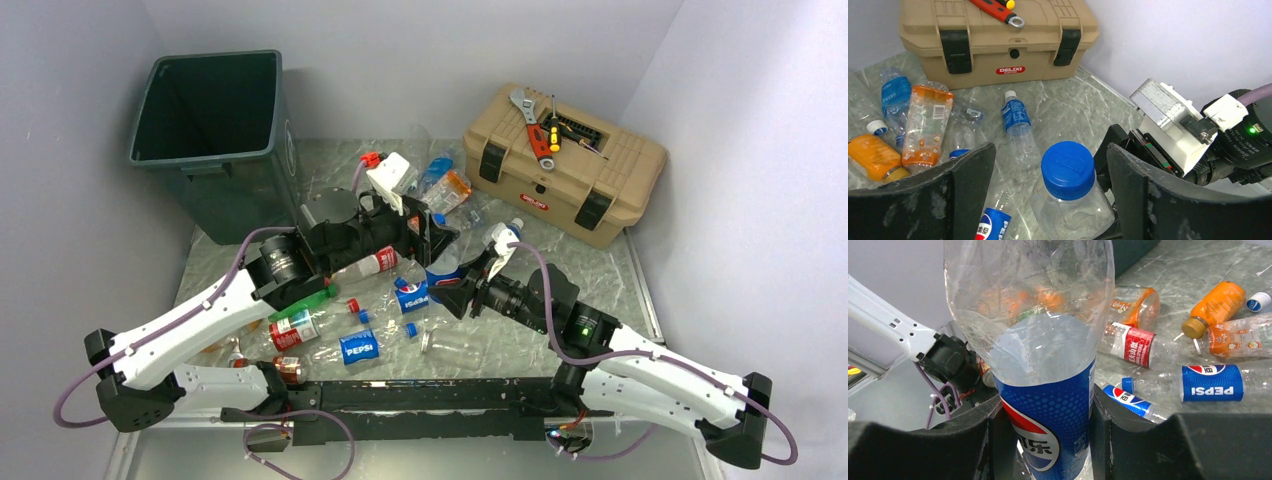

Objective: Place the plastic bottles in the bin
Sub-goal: Pick up the plastic bottle at the center of the board.

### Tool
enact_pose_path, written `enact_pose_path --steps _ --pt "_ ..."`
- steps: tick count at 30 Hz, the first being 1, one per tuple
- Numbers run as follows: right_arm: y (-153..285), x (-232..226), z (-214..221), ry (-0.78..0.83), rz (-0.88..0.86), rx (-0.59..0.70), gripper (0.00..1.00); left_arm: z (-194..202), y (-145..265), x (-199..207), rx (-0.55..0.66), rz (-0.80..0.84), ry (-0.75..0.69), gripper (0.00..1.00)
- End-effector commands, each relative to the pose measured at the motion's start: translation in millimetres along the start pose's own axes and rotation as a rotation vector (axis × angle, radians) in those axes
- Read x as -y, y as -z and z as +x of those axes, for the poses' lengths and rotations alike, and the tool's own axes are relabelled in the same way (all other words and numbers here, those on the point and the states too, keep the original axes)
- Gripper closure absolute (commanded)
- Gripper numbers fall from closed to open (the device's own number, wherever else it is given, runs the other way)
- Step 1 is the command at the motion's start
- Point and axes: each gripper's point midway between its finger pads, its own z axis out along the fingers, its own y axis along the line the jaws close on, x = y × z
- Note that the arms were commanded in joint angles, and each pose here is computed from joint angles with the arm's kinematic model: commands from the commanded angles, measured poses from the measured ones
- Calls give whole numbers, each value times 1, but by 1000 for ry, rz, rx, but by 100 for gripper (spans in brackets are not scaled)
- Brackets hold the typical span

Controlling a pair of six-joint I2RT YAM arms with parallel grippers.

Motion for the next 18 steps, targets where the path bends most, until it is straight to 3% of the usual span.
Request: enact_pose_path --steps 1,7,11,14,15,16,18 --pt "-1 -6 -26 19 -20 90 71 -24 3 10 50 29 25 19" --pt "-2 -6 -25 21 -20 89 71 -21 1 15 46 59 18 48" --pt "-1 -6 -27 22 -18 91 71 -17 -2 17 31 75 14 52" --pt "0 -6 -26 22 -19 86 69 -15 -3 20 29 91 6 74" --pt "0 -7 -26 19 -21 84 65 -15 -3 20 28 96 3 85" --pt "0 -7 -25 14 -20 80 54 -15 -2 21 29 99 0 94" --pt "1 -8 -26 1 -20 76 27 -15 -2 20 26 97 -5 100"
